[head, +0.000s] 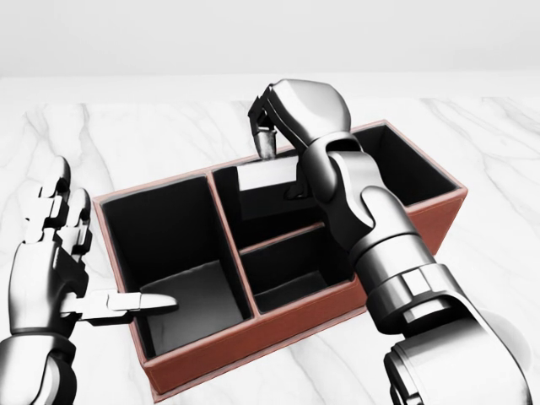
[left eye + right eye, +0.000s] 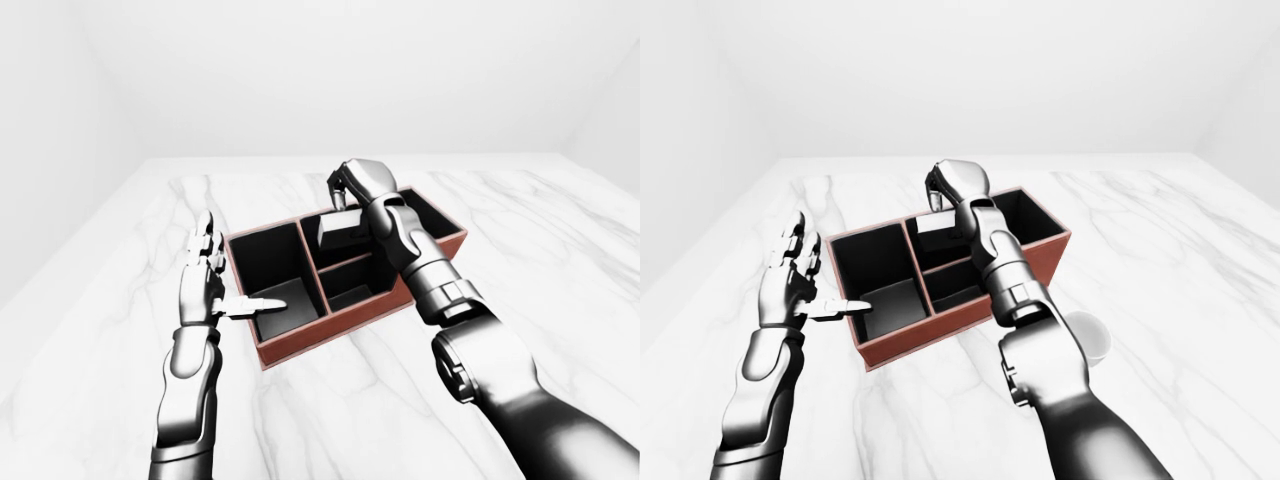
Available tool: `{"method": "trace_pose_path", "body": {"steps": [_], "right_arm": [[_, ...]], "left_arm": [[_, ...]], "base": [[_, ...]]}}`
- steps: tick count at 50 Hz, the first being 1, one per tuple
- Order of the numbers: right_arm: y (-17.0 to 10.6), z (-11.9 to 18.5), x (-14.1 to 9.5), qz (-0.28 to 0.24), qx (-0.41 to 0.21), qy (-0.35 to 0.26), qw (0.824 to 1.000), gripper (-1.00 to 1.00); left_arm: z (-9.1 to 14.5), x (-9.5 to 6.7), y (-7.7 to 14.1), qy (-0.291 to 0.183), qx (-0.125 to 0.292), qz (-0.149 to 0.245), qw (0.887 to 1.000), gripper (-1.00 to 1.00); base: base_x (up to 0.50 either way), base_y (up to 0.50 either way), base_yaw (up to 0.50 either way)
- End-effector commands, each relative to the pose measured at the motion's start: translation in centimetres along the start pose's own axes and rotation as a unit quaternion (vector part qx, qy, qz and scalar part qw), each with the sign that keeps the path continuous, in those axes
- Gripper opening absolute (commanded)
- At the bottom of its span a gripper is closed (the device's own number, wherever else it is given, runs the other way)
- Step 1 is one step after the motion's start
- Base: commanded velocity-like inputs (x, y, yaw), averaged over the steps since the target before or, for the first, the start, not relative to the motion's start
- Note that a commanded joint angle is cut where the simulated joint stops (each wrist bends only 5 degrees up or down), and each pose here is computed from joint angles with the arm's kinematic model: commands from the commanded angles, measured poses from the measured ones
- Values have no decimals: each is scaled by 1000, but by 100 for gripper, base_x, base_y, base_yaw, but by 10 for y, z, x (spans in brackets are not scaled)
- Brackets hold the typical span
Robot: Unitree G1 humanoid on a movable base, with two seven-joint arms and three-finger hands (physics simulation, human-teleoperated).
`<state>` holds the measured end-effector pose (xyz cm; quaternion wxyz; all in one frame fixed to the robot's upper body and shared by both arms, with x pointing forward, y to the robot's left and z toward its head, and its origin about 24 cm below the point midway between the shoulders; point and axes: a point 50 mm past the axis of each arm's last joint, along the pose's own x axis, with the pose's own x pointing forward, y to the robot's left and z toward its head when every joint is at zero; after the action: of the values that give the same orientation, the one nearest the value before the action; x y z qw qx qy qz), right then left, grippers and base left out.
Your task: Pick up the book and place it in the front compartment of the caddy.
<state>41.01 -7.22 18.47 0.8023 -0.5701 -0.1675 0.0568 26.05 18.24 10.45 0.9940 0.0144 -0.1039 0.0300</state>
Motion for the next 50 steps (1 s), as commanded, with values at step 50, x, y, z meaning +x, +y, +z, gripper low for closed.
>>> {"method": "trace_pose_path", "body": {"steps": [50], "right_arm": [[15,1,3,-17,-42,13,999,-100]], "left_arm": [[-2,6,6,4,-5,11,1000,100]], "base": [[0,0,0]]}}
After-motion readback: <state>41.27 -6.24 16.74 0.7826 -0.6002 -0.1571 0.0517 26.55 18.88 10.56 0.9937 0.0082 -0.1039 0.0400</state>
